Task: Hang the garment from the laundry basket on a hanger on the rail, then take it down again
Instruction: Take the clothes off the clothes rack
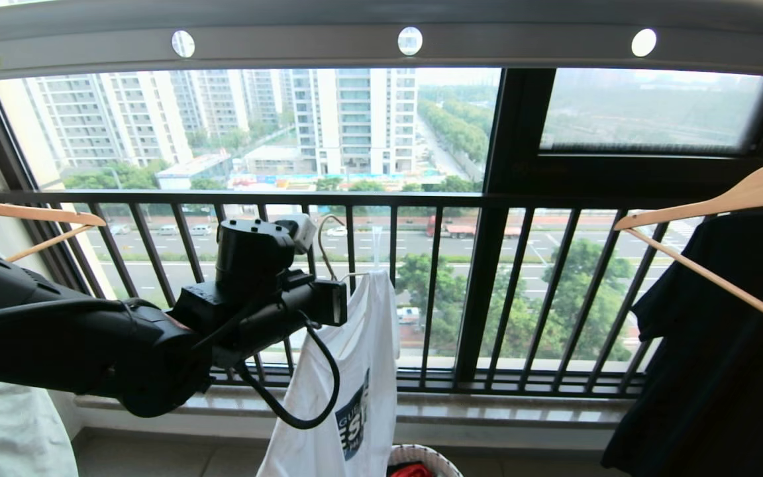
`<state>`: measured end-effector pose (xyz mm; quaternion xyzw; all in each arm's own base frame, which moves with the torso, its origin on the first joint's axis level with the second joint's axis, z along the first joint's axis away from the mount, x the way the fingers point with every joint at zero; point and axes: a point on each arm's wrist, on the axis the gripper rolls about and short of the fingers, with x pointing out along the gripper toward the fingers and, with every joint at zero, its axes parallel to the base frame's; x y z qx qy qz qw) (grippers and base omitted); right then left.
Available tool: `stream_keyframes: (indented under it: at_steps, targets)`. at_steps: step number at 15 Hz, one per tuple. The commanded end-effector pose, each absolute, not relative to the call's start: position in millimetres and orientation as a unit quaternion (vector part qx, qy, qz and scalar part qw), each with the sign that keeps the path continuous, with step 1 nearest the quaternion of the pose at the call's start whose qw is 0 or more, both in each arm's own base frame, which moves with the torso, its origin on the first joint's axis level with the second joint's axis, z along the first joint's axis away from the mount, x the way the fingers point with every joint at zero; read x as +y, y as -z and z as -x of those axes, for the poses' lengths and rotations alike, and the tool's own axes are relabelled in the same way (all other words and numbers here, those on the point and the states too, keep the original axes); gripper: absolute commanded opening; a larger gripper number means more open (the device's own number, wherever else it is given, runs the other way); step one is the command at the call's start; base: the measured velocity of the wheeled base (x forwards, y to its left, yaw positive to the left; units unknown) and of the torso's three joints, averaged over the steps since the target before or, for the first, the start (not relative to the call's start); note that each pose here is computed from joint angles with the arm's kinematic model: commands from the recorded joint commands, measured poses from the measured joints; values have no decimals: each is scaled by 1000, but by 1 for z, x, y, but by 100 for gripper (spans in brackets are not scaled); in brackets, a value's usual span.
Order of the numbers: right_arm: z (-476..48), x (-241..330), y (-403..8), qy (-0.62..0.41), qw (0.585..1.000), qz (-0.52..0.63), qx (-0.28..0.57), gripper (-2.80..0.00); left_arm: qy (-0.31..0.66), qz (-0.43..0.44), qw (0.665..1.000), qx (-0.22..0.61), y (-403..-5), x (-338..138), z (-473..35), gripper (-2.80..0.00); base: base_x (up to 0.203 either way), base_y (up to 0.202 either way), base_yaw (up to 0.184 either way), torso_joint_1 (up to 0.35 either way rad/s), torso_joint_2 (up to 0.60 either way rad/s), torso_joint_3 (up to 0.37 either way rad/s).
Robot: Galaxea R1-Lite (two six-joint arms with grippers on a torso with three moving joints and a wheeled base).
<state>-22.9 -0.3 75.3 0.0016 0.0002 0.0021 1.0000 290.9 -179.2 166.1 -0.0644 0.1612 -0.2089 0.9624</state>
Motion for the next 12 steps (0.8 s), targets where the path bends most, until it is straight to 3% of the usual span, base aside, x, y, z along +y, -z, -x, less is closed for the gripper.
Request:
stream_keyframes:
  at_steps: [1, 4, 9, 12]
  targets:
    - [23, 0, -75, -2, 1000, -2, 1, -280, 209, 57, 959, 184, -134, -192, -305, -280, 0, 0, 0, 0, 0, 0]
    - [23, 0, -75, -2, 1000, -2, 1, -280, 218, 70, 951, 209, -116, -209, -303, -280, 0, 0, 0, 0, 0, 0]
    - [24, 0, -79, 6, 1000, -1, -5, -280, 225, 74, 950, 204, -121, -213, -298, -280, 0, 0, 0, 0, 0, 0]
    - [38, -1, -118, 25, 999, -2, -42, -280, 224, 87, 950, 198, -127, -212, -297, -280, 0, 0, 0, 0, 0, 0]
